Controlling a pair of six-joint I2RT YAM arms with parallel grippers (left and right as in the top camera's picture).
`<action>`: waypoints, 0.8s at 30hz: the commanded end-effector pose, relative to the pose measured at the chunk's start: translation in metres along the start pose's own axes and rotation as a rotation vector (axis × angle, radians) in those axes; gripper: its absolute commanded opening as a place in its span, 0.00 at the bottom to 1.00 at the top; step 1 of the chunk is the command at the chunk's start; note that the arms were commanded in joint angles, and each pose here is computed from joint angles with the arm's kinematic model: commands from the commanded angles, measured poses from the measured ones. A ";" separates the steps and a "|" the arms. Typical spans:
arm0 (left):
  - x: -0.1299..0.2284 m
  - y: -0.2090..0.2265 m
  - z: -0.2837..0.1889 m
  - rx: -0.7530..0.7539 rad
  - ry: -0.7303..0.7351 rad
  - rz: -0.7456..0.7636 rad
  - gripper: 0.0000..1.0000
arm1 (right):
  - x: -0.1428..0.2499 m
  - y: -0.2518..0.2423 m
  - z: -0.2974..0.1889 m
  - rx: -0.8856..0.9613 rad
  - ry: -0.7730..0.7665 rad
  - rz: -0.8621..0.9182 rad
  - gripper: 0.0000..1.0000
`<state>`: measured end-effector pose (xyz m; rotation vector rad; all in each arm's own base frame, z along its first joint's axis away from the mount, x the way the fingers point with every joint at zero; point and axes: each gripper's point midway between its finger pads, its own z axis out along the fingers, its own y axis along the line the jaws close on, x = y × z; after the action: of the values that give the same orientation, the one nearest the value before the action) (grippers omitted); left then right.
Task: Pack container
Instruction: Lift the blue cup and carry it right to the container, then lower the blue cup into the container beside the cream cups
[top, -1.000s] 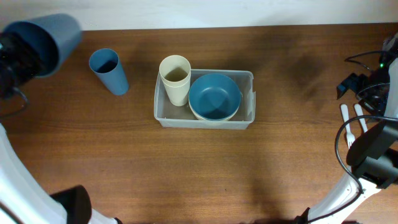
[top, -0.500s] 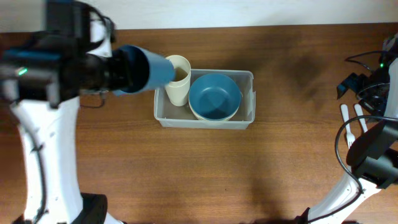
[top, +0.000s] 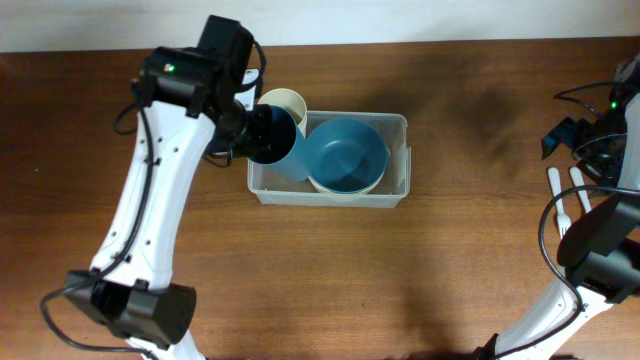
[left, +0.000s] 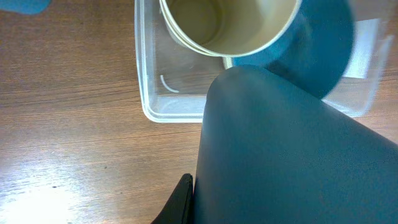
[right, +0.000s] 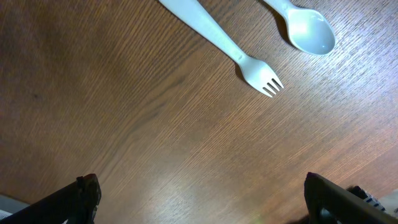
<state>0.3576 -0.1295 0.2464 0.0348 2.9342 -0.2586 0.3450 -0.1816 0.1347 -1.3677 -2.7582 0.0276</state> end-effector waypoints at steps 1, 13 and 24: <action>-0.003 0.009 0.007 -0.059 0.006 0.008 0.02 | 0.000 -0.003 -0.004 0.007 -0.014 0.011 0.98; -0.002 0.028 0.012 -0.170 0.020 -0.014 0.02 | 0.000 -0.003 -0.004 0.007 -0.014 0.011 0.99; -0.002 0.031 0.038 -0.191 0.093 -0.016 0.02 | 0.000 -0.003 -0.004 0.007 -0.014 0.011 0.99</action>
<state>0.3673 -0.1067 0.2109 0.0074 3.0227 -0.0001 0.3450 -0.1816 0.1347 -1.3682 -2.7580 0.0276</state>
